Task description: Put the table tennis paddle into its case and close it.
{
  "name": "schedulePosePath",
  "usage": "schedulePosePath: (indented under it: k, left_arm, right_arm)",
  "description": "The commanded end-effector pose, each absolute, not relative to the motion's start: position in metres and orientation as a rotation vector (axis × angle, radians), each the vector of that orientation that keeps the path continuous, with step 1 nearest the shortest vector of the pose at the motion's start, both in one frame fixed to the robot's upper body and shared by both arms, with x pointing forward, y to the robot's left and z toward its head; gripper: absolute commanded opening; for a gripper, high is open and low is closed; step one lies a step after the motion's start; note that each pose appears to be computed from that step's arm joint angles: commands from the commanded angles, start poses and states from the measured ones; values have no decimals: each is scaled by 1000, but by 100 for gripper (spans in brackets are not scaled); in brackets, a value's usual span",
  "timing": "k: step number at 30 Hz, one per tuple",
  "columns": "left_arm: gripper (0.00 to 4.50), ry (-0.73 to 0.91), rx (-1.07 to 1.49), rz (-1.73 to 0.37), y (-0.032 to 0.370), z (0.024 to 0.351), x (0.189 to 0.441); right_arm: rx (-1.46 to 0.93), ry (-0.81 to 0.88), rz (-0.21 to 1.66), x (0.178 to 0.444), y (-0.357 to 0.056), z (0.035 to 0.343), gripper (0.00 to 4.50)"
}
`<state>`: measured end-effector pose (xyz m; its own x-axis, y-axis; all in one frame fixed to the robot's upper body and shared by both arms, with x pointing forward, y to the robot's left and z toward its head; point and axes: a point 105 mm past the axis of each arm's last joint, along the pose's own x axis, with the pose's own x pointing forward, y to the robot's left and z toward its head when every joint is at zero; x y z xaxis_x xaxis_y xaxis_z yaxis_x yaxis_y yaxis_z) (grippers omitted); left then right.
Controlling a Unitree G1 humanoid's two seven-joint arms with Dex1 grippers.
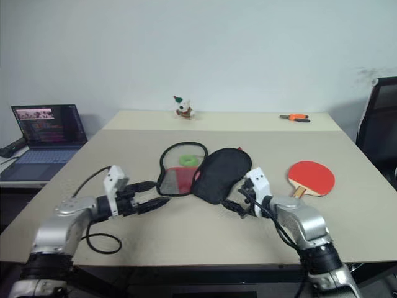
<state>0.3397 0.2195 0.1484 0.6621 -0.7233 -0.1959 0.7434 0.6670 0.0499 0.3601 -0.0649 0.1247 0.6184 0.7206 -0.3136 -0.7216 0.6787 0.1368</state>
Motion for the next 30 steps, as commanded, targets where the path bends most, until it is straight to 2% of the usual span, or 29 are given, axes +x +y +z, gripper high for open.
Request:
schedulePosePath:
  k: [1, 5, 14, 18, 28, 30]
  left_arm:
    - [449, 95, 158, -811, 223, 174, 335]
    - [449, 87, 185, -787, 225, 176, 335]
    - [449, 76, 211, -774, 222, 176, 337]
    - [450, 71, 214, -775, 220, 177, 338]
    - [450, 61, 215, -800, 211, 177, 334]
    - [450, 61, 213, -809, 208, 176, 332]
  right_arm:
    - [-3, 358, 740, 381, -59, 127, 446]
    - [17, 355, 663, 401, -52, 124, 446]
    - [55, 337, 665, 415, -25, 124, 446]
    - [96, 321, 679, 417, -13, 132, 354]
    - [179, 403, 680, 416, -23, 127, 8]
    - [183, 433, 710, 410, -25, 125, 3]
